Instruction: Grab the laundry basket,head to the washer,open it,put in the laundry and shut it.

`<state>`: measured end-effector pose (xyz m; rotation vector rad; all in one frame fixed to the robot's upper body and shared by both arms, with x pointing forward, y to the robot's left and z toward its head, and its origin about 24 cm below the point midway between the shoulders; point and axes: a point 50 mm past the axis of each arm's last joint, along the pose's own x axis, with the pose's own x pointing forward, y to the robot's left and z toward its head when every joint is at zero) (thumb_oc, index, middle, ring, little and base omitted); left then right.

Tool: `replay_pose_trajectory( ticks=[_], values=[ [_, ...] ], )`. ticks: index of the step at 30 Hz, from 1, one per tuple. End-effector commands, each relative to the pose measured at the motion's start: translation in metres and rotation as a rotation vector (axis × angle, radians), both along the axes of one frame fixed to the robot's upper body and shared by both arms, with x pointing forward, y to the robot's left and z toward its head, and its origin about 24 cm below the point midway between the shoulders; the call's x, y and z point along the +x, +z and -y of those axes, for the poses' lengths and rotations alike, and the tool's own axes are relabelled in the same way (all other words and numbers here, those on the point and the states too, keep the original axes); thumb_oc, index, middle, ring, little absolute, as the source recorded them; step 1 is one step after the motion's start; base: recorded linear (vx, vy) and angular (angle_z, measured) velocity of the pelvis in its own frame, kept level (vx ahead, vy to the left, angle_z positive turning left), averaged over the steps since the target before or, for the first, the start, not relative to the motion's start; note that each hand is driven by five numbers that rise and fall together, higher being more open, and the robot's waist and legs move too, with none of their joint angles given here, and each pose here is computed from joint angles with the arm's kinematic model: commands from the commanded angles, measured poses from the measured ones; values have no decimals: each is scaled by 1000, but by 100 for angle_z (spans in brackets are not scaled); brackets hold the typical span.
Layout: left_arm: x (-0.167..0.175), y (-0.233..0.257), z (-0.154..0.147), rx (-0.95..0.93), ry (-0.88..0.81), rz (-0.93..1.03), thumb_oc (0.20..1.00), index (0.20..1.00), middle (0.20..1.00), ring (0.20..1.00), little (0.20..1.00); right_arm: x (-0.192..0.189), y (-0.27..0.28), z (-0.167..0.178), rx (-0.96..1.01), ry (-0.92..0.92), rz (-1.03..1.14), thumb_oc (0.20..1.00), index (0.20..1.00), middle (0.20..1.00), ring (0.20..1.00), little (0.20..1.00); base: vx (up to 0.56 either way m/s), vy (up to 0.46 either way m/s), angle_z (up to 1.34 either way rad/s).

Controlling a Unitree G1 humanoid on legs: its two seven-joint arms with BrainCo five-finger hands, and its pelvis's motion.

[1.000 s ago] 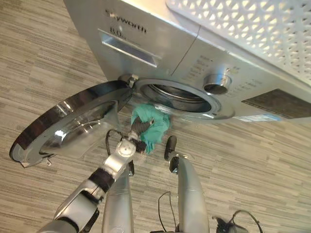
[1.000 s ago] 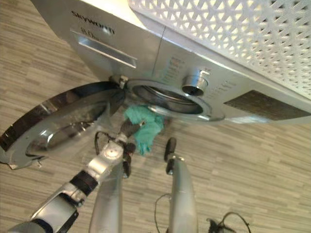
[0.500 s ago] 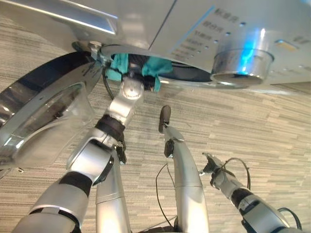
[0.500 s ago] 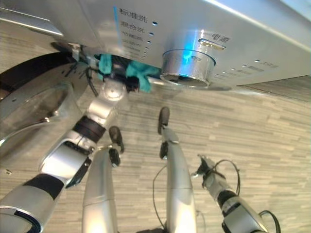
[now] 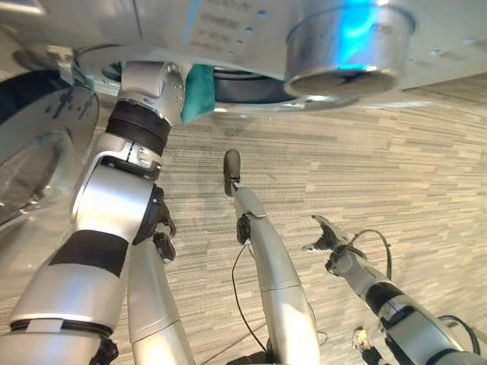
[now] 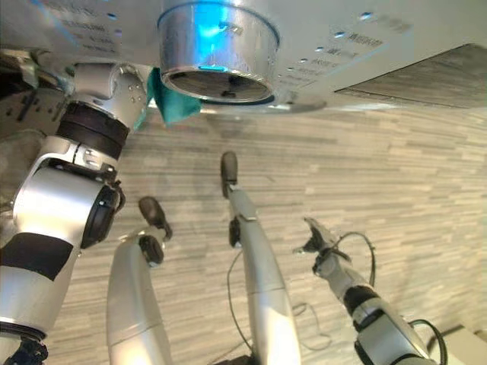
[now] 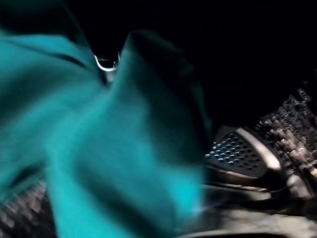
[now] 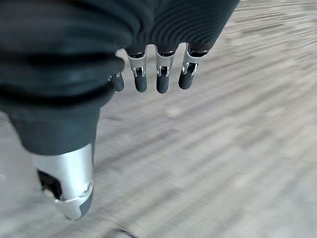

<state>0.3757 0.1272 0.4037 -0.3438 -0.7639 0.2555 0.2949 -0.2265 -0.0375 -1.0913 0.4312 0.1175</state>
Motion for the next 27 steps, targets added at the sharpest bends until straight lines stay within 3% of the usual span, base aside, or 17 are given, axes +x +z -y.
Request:
replay_pose_trajectory(
  ticks=[1,6,10,11,19,27],
  values=[
    [-27,14,35,83,-136,225,1000,1000,1000,1000,1000,-78,-54,43,-93,-119,-278,1000,1000,1000,1000,1000,-3,25,7],
    [-2,-81,78,470,-220,-12,1000,1000,1000,1000,1000,-94,-61,55,-75,-194,-331,1000,1000,1000,1000,1000,0,21,14],
    [-4,-140,105,804,-294,-120,1000,1000,1000,1000,1000,-94,-60,59,-48,-252,-328,1000,1000,1000,1000,1000,7,24,19],
    [-13,-155,115,983,-325,-103,1000,1000,1000,1000,1000,-91,-59,59,-42,-264,-332,1000,1000,1000,1000,1000,9,23,29],
    [-44,-184,128,1381,-382,16,1000,1000,1000,1000,1000,-75,-53,54,-15,-242,-334,1000,1000,1000,1000,1000,11,29,12],
    [-60,-203,106,1505,-405,26,1000,1000,1000,1000,1000,-96,-66,51,-2,-223,-399,1000,1000,1000,1000,1000,0,0,0]
  ],
)
